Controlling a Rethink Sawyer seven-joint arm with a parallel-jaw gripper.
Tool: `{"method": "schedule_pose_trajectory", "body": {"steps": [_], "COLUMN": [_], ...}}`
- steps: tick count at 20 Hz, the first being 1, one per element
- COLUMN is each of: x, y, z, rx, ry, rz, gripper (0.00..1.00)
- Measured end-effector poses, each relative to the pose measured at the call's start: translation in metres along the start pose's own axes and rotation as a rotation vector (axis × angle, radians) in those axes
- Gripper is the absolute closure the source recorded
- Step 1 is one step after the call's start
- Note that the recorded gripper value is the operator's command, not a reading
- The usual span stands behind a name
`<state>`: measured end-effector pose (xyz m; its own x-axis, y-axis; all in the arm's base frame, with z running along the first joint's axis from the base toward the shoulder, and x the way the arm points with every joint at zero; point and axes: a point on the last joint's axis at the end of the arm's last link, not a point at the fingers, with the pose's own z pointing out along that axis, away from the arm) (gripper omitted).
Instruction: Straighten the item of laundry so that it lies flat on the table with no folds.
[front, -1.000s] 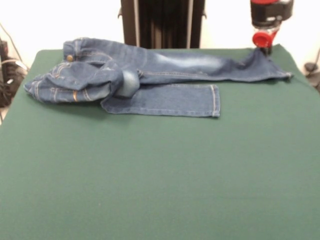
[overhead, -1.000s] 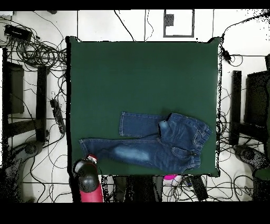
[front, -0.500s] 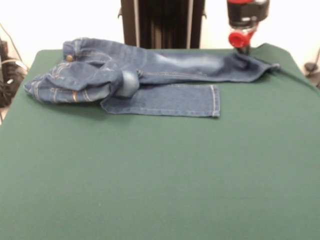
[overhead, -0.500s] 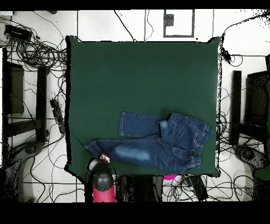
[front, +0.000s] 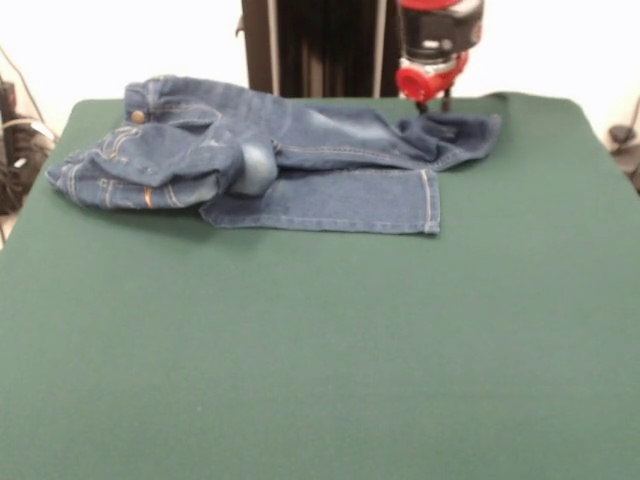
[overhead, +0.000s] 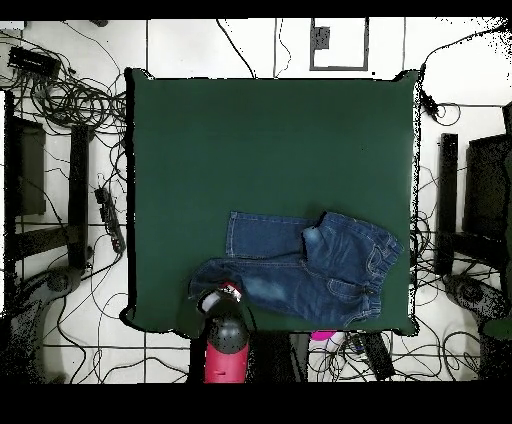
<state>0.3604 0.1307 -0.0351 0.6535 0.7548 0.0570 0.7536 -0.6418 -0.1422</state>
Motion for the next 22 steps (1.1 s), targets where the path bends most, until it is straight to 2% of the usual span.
{"method": "schedule_pose_trajectory", "body": {"steps": [13, 22], "x": [0.001, 0.026], "y": [0.002, -0.008], "z": [-0.001, -0.014], "rx": [0.005, 0.013], "ry": [0.004, 0.021], "rz": [0.002, -0.053], "gripper": [0.00, 0.00]}}
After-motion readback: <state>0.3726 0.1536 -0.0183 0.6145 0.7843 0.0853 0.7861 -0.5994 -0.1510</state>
